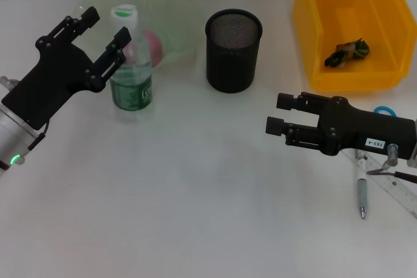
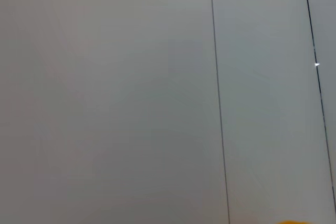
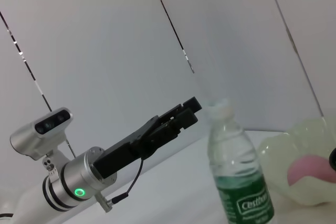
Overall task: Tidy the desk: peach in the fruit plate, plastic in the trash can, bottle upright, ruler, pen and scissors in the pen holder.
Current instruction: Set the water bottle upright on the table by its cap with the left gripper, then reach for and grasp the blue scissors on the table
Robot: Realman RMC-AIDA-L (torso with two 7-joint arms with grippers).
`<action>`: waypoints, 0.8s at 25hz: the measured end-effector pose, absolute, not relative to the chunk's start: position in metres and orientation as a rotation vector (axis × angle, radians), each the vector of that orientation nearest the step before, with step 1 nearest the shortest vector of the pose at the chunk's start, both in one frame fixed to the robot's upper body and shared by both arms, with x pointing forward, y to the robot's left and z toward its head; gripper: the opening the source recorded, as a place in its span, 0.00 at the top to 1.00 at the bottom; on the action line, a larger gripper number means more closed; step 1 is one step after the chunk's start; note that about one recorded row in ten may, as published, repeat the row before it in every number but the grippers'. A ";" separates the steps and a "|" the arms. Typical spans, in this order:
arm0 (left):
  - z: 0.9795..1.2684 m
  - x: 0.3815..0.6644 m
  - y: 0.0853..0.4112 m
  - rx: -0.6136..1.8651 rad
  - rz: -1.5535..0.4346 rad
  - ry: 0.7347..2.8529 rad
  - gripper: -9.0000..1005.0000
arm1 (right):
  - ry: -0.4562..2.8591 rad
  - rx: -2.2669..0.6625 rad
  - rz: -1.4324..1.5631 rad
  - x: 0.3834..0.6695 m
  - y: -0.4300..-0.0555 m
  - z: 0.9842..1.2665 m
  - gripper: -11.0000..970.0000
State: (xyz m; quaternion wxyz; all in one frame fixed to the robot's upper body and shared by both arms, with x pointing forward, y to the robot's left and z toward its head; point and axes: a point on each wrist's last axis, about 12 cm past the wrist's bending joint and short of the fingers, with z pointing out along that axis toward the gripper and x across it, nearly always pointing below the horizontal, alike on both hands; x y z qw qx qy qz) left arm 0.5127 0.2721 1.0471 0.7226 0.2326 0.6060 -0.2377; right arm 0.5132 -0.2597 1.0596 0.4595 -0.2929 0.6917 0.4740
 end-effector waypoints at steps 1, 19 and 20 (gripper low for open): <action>1.047 0.512 0.273 0.511 -0.525 1.337 0.45 | 1.703 -0.721 1.167 0.513 -0.260 1.060 0.35; 1.070 0.484 0.313 0.708 -0.860 1.400 0.22 | 1.825 -0.745 1.153 0.518 -0.314 1.118 0.37; 1.072 0.484 0.314 0.748 -0.885 1.419 0.22 | 1.874 -0.774 1.123 0.519 -0.320 1.132 0.37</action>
